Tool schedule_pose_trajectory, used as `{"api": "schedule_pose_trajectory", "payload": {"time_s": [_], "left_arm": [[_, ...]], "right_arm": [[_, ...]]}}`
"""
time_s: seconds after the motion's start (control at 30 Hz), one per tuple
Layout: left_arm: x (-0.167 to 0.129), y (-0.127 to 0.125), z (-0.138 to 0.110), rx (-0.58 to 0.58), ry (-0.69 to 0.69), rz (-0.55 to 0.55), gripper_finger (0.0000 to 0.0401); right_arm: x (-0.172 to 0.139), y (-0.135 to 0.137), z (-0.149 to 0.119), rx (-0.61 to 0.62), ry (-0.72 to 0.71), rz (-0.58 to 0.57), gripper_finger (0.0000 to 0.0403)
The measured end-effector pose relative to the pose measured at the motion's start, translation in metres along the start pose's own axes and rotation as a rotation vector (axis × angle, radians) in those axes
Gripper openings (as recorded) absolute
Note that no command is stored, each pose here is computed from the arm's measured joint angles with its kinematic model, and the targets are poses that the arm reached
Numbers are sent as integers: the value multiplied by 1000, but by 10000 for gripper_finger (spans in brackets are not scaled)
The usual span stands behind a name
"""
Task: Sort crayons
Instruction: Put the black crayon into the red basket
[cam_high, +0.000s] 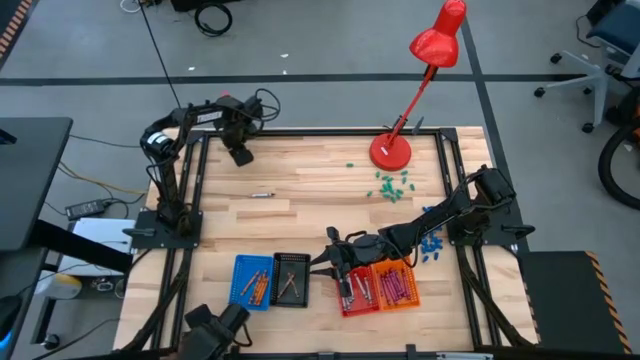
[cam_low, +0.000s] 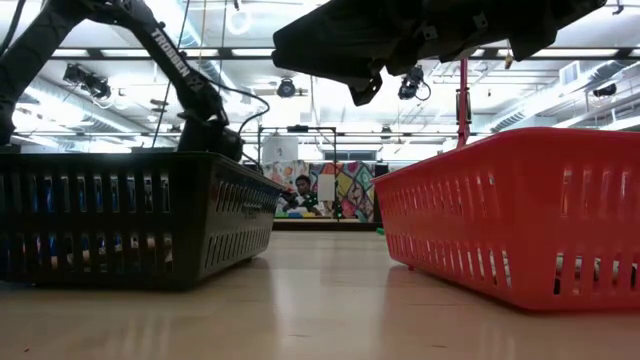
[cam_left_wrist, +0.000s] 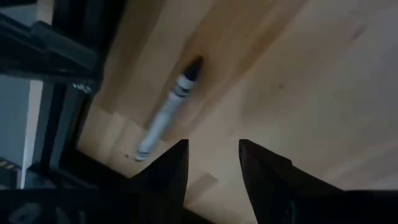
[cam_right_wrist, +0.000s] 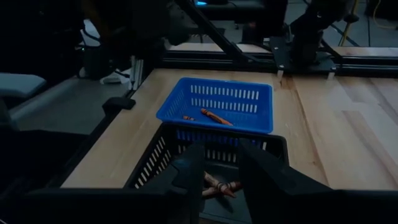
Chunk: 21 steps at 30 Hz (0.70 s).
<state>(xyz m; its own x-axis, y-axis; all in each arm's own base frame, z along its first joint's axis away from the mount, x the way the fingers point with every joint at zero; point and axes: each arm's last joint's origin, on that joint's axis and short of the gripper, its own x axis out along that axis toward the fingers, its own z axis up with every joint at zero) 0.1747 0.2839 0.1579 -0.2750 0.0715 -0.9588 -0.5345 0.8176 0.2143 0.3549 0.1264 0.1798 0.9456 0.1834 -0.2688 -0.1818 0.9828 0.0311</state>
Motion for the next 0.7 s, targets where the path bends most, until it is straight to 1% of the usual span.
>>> {"api": "schedule_pose_trajectory", "payload": {"time_s": [0.1, 0.17, 0.27, 0.33, 0.4, 0.57, 0.7], "left_arm": [[-6, -6, 3, 22, 8, 7, 155], [-10, -9, 6, 43, -5, 31, 155], [-12, -18, 5, 108, 48, 63, 155], [-10, -24, 4, 155, 80, 109, 155], [-6, -31, 0, 199, 118, 130, 155], [17, -49, -14, 325, 214, 114, 155], [34, -56, -23, 349, 241, 191, 155]], "right_arm": [[0, 0, 0, 7, 0, 1, 102], [0, 2, 0, 5, 1, 3, 102], [-1, 4, 0, -1, 1, 7, 102], [-1, 4, 0, -3, 2, 7, 102], [-1, 4, 0, -4, 2, 6, 102], [-1, 4, 0, -4, 2, 6, 102], [-1, 4, 0, -3, 0, 5, 102]]}}
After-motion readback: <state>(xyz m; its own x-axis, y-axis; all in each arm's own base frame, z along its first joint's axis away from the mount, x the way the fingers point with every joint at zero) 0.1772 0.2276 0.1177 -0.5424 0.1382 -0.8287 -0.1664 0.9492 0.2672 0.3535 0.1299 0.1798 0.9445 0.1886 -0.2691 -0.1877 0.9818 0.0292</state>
